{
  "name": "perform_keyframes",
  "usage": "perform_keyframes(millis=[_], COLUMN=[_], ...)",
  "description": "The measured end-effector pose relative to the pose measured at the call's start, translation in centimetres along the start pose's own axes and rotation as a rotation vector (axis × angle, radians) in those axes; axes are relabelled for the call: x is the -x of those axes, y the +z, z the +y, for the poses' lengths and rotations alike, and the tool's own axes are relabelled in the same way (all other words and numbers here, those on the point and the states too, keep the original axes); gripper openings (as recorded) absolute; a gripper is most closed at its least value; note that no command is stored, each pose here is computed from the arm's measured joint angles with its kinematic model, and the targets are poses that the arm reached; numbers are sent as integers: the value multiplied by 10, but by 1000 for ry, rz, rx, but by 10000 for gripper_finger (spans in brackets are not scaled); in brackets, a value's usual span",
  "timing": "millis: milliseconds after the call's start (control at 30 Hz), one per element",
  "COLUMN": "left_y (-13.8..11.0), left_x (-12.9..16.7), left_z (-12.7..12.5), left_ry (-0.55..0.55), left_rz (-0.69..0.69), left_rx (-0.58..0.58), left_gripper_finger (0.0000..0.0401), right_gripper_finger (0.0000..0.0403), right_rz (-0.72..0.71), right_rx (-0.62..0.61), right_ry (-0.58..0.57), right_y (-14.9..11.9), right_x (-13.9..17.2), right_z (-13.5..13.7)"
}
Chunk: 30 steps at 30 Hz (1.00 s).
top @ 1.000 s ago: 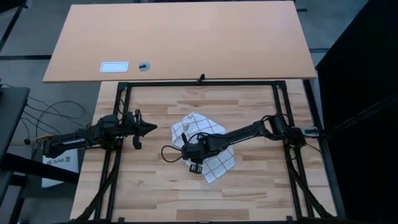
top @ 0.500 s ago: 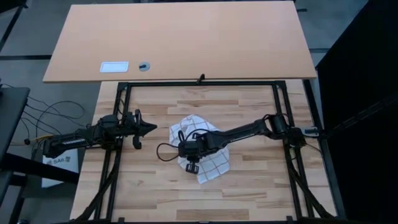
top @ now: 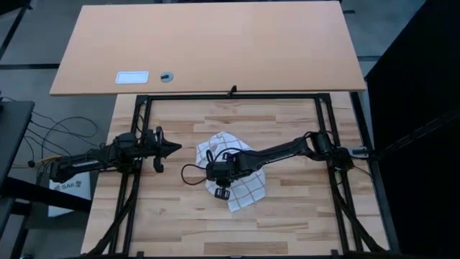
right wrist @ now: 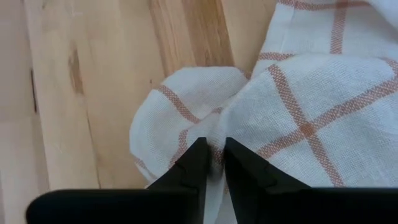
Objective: Roll towel
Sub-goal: Roll the white checkered towel
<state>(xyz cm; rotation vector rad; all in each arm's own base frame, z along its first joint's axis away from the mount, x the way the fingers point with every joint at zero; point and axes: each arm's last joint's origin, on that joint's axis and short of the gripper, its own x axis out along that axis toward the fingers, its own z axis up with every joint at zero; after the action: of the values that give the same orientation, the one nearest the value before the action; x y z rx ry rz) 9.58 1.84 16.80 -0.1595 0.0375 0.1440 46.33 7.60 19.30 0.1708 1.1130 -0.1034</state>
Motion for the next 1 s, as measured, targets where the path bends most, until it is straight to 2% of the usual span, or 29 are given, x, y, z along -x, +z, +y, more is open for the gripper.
perform_keyframes(millis=[733, 900, 1000], left_y=[0, 0, 0], left_x=[0, 0, 0], left_z=[0, 0, 0], left_ry=[0, 1, 1], left_rz=[2, 3, 3], left_rx=[16, 16, 16], left_gripper_finger=[0, 0, 0], right_gripper_finger=[50, 10, 3], right_rz=[-34, 17, 30], right_rx=[-51, -50, -49], right_ry=[-1, 51, 47], right_y=[8, 1, 0], right_x=[-1, -6, -8], right_z=[-14, -14, -15])
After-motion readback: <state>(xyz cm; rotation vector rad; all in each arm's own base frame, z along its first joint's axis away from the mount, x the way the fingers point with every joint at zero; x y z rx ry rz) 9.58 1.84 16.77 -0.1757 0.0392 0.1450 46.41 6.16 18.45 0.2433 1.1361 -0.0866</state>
